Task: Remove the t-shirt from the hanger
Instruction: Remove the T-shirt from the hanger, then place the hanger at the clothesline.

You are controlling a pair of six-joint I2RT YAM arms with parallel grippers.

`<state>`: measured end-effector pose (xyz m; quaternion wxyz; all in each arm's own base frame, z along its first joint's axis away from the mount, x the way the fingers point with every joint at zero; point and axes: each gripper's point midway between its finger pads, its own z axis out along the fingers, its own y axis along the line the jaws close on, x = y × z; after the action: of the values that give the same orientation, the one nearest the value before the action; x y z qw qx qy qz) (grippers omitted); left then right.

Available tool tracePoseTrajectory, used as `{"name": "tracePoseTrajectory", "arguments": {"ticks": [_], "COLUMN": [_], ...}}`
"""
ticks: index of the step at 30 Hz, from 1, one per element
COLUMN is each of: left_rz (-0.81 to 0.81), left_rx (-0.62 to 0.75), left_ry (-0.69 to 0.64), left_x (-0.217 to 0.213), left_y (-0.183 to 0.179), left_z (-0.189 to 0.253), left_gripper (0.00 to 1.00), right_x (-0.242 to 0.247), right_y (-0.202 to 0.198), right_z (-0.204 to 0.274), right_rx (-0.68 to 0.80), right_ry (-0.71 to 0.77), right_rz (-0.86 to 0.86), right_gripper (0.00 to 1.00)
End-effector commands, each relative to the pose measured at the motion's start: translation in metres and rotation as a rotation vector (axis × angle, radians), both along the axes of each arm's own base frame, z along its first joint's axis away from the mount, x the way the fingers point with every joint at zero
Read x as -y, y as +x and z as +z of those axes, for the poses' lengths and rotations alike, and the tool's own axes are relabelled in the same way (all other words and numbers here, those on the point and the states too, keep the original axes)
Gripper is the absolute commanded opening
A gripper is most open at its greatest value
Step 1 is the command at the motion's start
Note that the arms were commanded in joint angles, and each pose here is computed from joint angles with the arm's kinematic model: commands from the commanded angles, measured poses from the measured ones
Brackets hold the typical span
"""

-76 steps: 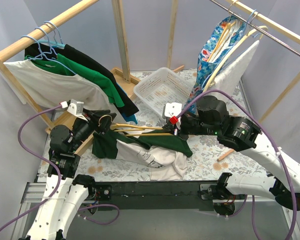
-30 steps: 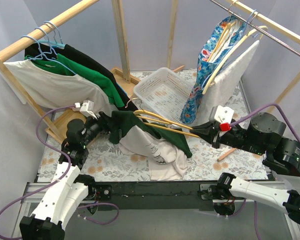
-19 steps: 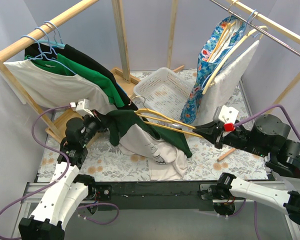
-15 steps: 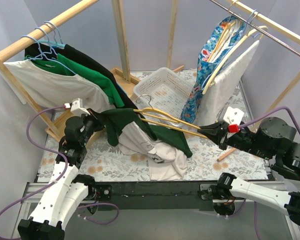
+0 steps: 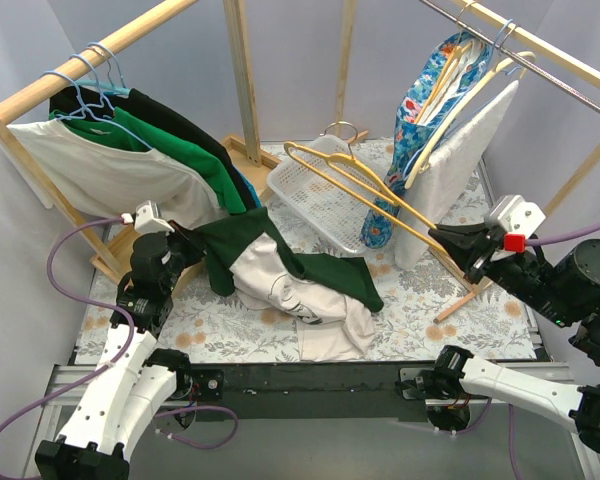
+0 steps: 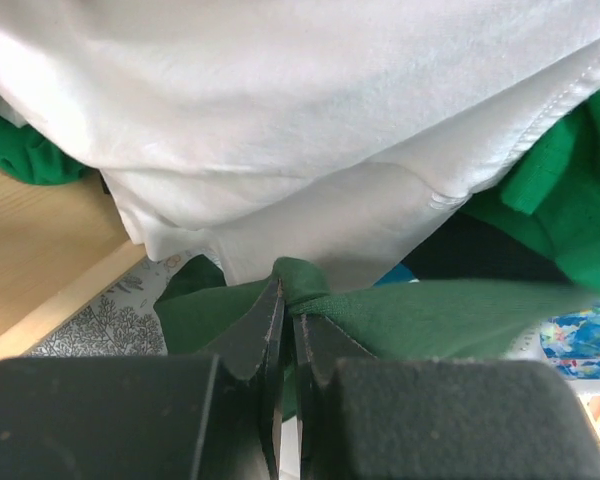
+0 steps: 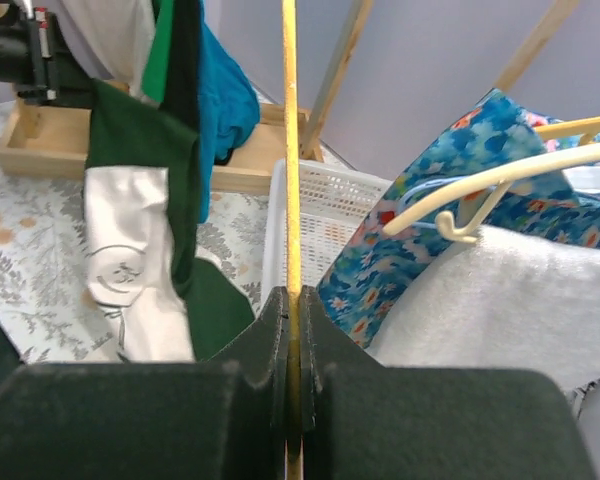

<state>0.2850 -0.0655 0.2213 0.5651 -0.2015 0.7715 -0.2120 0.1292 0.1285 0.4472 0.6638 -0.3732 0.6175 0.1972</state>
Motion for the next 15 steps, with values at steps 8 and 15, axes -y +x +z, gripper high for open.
{"name": "tracePoseTrajectory", "arguments": {"ticks": [8,15], "left_rz": [-0.277,-0.449], "left_rx": [0.093,0.141], "left_ry": [-0.012,-0.005], "left_x": [0.042,0.064], "left_y": [-0.015,-0.035], "left_z": [0.027,0.035], "left_gripper": [0.0,0.0], "right_x": [-0.076,-0.135], "right_y": [0.05,0.083], "right_z": [0.048,0.071], "right_rx": [0.153,0.246], "right_ry": [0.089,0.153], "right_rz": [0.008,0.029], "right_gripper": [0.01,0.01]}}
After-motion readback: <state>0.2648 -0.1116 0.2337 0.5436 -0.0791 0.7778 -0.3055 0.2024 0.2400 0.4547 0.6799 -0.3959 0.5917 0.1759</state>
